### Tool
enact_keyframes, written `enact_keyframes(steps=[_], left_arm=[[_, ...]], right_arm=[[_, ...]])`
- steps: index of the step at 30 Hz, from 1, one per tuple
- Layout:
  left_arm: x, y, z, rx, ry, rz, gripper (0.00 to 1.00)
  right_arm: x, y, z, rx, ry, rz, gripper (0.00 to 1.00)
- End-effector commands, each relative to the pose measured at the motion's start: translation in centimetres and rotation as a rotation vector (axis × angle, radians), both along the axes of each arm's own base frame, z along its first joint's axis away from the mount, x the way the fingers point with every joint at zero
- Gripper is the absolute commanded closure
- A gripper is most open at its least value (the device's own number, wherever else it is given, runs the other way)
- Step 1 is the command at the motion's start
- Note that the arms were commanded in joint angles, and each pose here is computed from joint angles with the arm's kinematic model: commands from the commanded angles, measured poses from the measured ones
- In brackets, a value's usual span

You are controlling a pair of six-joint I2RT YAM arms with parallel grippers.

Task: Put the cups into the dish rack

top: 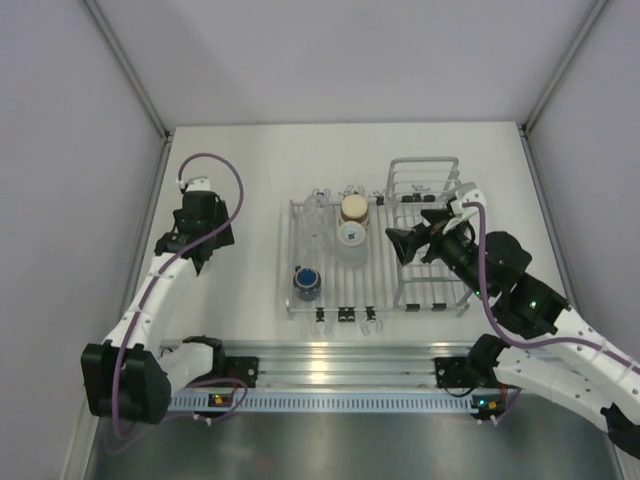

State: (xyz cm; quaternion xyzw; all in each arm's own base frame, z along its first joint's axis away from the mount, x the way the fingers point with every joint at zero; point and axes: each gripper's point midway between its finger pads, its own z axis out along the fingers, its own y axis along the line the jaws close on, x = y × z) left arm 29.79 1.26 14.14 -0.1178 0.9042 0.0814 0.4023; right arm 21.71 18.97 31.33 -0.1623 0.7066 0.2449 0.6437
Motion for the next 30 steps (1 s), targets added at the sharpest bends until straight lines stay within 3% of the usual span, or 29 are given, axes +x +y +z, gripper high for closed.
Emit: enact_keyframes(steps=[1, 17, 23, 24, 30], left_arm=[[0.0, 1.1, 1.1, 0.011, -0.030, 0.057, 0.31], [-0.2, 3.1, -2.2, -0.010, 0.087, 0.128, 0.31], [0.2, 3.8, -4.2, -0.019, 0.171, 0.148, 0.39], [0.3, 3.8, -4.4, -0.019, 0.180, 0.146, 0.41], [0.7, 3.7, -5.7, -0.031, 0.235, 0.122, 0.82]], right_arm=[[-0.2, -0.1, 2.0, 0.067, -0.060, 0.028, 0.10], [0.4, 0.1, 0.8, 0.106, -0.037, 0.041, 0.10], [0.4, 0.3, 0.4, 0.110, -0.035, 0.050, 0.10], [0.5, 0.3, 0.1, 0.109, -0.027, 0.050, 0.10], [0.9, 0.9, -0.9, 0.104, -0.008, 0.059, 0.10]])
